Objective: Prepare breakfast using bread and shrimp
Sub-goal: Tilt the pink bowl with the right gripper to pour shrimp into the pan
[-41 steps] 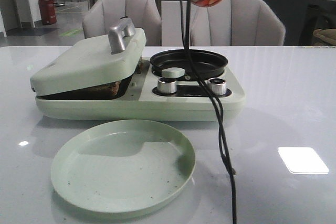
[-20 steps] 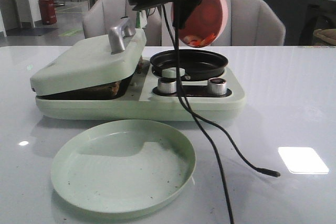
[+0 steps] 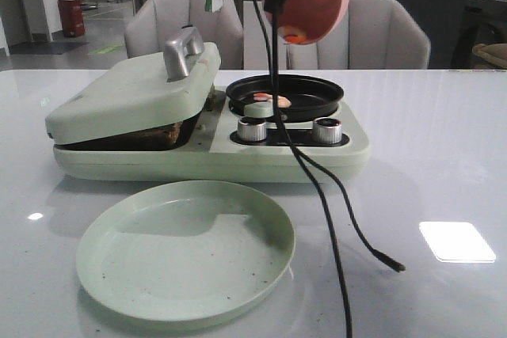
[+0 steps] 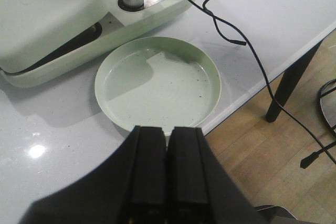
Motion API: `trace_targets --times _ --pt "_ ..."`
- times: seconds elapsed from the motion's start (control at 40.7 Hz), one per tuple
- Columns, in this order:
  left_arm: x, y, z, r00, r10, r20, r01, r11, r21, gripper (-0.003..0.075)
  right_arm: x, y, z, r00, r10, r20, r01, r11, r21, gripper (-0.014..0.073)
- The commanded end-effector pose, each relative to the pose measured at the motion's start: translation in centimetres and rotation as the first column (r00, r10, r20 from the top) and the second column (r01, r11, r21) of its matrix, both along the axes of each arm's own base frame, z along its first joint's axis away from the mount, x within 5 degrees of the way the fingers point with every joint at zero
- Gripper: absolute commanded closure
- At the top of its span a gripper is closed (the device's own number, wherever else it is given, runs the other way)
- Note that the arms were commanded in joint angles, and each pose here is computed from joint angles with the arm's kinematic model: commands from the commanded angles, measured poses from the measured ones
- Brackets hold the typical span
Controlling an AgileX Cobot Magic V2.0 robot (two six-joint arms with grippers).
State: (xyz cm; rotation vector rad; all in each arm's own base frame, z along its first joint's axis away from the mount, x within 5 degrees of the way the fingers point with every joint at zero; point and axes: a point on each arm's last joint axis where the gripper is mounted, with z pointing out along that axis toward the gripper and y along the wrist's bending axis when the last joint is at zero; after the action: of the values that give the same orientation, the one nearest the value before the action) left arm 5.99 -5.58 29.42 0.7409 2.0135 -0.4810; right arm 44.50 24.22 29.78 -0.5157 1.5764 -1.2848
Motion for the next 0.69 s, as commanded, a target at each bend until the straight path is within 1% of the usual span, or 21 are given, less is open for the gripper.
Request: trace_targets --times 0.0,0.221,0.369,0.467,0.516,0.59,0.664 --pt "0.3 -0.2 1.4 0.998 0.013 0.058 -0.009 0.998 -0.070 0.0620 -2.0 -1.6 6.8 0.981 -0.054 0.185 0.053 0.999 0.014 0.0392" --pt "0.3 -0.2 1.4 0.998 0.013 0.058 -0.009 0.998 -0.070 0.0620 -2.3 -1.7 7.4 0.981 -0.046 0.189 0.044 0.999 0.014 0.0392" --pt "0.3 -0.2 1.4 0.998 0.013 0.058 -0.009 0.998 -0.070 0.0620 -2.6 -1.9 8.5 0.984 -0.042 0.171 0.049 0.998 -0.035 0.0392" --pt "0.3 -0.2 1.4 0.998 0.013 0.058 -0.009 0.998 -0.070 0.0620 -2.8 -2.0 9.2 0.984 -0.024 0.175 0.030 0.999 -0.032 0.0392" --pt "0.3 -0.2 1.4 0.998 0.013 0.058 -0.009 0.998 -0.070 0.0620 -2.7 -2.0 8.9 0.987 -0.019 0.158 0.021 1.000 -0.011 0.0392" --pt "0.3 -0.2 1.4 0.998 0.013 0.058 -0.009 0.998 -0.070 0.0620 -2.2 -1.6 7.2 0.995 -0.012 0.099 0.011 1.000 0.009 0.0392" --pt "0.3 -0.2 1.4 0.998 0.013 0.058 -0.009 0.998 -0.070 0.0620 -1.6 -1.2 5.5 0.998 -0.012 0.067 0.013 1.000 -0.012 0.0392"
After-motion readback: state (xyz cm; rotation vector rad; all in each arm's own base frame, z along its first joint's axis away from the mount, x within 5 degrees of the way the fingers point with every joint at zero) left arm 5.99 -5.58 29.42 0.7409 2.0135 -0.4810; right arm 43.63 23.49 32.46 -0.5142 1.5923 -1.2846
